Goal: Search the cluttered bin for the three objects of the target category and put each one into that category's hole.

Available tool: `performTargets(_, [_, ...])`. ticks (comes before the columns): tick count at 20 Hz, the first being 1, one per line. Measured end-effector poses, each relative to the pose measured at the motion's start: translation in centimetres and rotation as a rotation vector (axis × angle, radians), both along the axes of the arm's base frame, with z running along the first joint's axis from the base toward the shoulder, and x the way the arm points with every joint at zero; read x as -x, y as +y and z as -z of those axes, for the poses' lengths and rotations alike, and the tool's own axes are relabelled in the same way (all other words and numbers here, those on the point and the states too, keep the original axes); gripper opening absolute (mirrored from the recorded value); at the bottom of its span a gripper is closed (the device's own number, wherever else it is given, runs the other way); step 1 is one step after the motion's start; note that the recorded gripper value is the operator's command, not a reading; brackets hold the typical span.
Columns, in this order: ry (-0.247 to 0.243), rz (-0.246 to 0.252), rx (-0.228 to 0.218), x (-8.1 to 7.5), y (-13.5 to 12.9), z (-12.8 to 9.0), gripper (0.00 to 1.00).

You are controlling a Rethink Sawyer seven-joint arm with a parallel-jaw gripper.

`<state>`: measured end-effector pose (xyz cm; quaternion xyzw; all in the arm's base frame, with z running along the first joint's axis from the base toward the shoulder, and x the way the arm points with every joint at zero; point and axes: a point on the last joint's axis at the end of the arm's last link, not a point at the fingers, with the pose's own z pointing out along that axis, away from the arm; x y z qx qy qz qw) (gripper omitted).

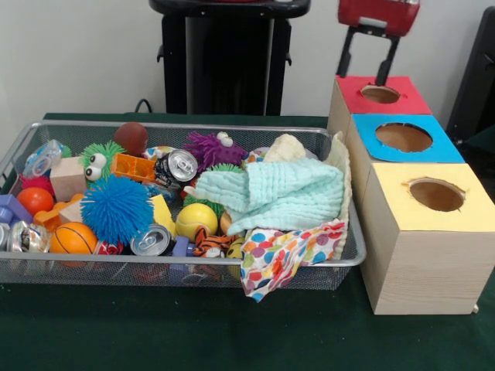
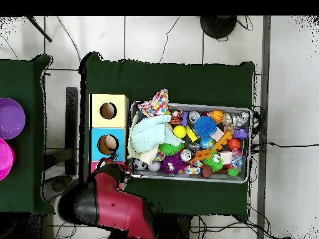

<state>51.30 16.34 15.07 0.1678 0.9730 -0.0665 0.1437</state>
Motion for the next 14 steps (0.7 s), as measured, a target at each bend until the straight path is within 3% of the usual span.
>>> performTargets(4, [-0.020,0.062,-0.020,-2.4,-6.6,-0.9,1.00])
performTargets(10, [-0.032,0.106,-0.056,-4.3,-12.8,-1.6,1.00])
performTargets(14, [-0.034,0.106,-0.070,-5.1,-15.8,-1.6,1.00])
